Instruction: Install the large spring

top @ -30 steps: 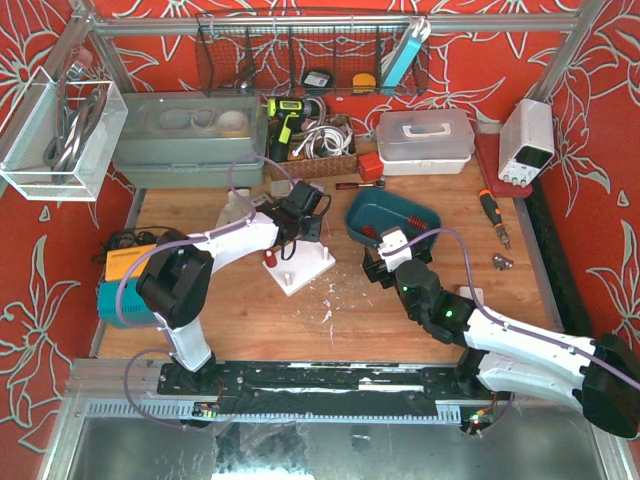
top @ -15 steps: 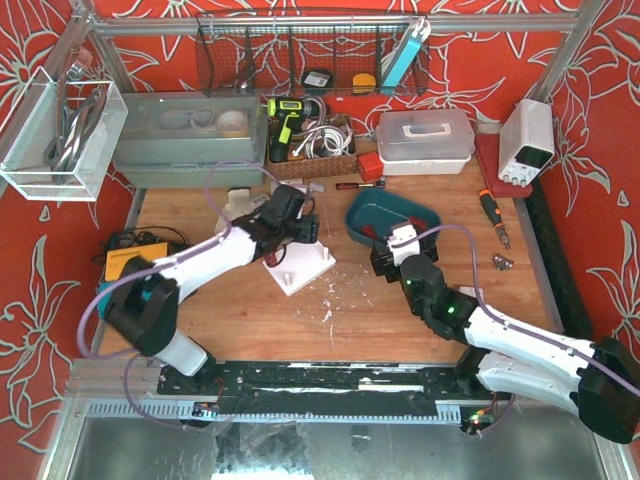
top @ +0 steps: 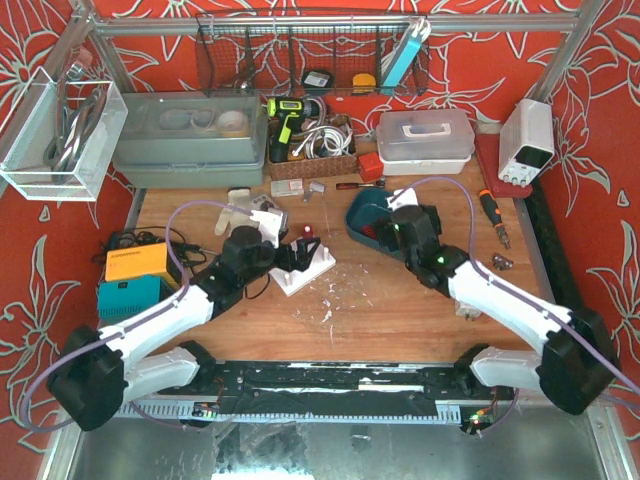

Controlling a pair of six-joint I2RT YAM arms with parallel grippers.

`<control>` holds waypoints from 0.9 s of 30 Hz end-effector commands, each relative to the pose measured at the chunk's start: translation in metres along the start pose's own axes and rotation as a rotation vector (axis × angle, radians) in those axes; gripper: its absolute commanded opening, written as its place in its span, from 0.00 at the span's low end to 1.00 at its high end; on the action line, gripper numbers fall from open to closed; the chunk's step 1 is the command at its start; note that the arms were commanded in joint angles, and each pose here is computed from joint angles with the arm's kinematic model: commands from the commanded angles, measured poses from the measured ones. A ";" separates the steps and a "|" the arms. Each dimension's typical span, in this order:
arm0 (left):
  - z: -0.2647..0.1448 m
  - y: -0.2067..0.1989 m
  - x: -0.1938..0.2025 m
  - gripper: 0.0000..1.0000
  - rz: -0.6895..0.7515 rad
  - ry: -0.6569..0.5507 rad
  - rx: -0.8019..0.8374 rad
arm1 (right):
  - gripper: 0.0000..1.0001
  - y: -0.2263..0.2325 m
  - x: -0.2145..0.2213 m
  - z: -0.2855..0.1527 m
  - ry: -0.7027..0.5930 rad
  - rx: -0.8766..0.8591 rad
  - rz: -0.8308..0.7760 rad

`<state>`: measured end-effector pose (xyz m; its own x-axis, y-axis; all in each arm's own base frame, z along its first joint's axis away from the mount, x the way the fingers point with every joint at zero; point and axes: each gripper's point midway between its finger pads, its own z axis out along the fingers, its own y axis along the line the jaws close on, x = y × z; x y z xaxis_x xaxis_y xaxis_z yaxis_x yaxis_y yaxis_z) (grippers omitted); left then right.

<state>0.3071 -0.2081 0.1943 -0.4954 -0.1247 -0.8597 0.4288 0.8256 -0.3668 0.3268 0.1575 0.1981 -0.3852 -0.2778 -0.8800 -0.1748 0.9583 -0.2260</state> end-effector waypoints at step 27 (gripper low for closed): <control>-0.037 -0.031 0.002 1.00 0.177 -0.235 0.144 | 0.45 -0.039 0.102 0.128 0.656 0.001 -0.291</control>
<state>0.2653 -0.2171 0.2046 -0.2822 -0.1053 -0.9535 0.6028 0.7537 -0.2617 0.4112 0.1031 0.0704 -0.7786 -0.4802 -0.4039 -0.3164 0.8564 -0.4081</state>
